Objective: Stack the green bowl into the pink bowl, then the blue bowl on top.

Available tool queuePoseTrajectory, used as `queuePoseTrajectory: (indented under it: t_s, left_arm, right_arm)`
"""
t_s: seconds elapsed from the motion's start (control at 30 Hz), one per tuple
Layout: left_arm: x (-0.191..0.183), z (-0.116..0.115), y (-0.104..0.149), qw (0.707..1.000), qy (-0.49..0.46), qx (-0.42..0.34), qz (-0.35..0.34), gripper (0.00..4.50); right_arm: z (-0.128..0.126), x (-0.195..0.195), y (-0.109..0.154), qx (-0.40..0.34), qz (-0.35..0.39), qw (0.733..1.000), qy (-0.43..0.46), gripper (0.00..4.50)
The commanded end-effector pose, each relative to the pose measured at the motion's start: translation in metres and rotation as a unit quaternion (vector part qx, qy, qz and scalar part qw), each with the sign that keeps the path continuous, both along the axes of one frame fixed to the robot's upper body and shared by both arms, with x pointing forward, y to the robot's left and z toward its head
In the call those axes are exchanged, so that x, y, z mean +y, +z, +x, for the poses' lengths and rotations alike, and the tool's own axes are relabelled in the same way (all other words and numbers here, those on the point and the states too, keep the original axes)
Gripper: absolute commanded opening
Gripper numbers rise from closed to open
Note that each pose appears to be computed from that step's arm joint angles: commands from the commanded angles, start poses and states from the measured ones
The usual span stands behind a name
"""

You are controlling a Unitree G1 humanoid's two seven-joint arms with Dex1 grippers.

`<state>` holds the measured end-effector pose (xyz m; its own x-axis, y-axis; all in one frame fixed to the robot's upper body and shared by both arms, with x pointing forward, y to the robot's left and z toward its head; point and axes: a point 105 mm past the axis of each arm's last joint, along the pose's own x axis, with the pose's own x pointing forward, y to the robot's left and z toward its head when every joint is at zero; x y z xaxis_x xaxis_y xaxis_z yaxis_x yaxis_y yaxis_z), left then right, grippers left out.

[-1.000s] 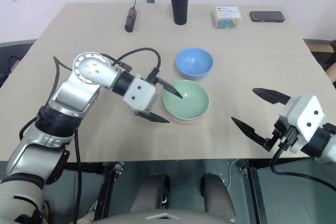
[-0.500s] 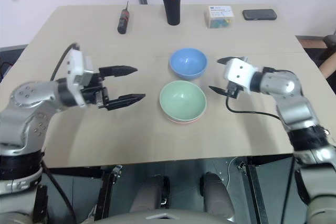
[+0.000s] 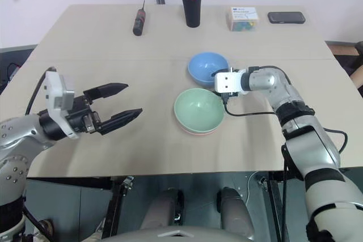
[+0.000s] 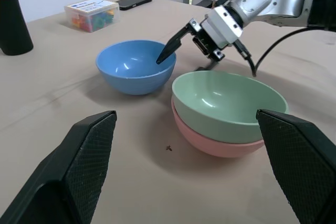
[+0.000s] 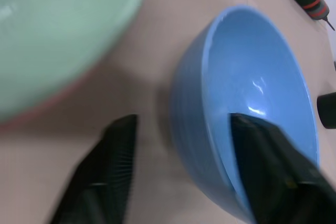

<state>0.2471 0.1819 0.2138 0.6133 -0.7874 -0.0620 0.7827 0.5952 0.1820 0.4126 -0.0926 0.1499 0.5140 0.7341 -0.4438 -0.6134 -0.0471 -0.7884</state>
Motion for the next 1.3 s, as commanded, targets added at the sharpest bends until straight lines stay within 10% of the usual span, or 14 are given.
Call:
queuePoseTrajectory:
  t_s: [0.03, 0.17, 0.53, 0.7, 0.9, 1.3]
  left_arm:
    - [-0.001, -0.006, 0.012, 0.999, 0.002, -0.031, 0.008, 4.5]
    - [-0.005, -0.004, 0.011, 0.999, -0.004, -0.032, 0.004, 4.5]
    - [-0.011, 0.012, 0.005, 0.999, -0.025, -0.03, -0.004, 4.5]
    - [-0.005, 0.02, 0.002, 0.999, -0.025, -0.029, 0.002, 4.5]
    - [-0.009, 0.025, 0.004, 0.998, -0.041, -0.037, 0.009, 4.5]
    - [-0.013, 0.025, 0.001, 0.998, -0.013, -0.066, 0.005, 4.5]
  right_arm:
    - [0.004, 0.0, 0.012, -0.03, -0.008, 0.999, 0.006, 1.25]
    - [0.0, -0.006, 0.03, -0.056, -0.007, 0.998, 0.027, 0.08]
    - [-0.091, -0.019, 0.095, 0.021, 0.095, 0.991, 0.096, 0.08]
    - [-0.151, -0.003, 0.086, 0.119, 0.086, 0.982, 0.117, 0.08]
    - [-0.158, 0.02, 0.052, 0.178, 0.076, 0.976, 0.101, 0.08]
    - [-0.142, -0.014, 0.07, 0.166, 0.191, 0.967, -0.009, 4.49]
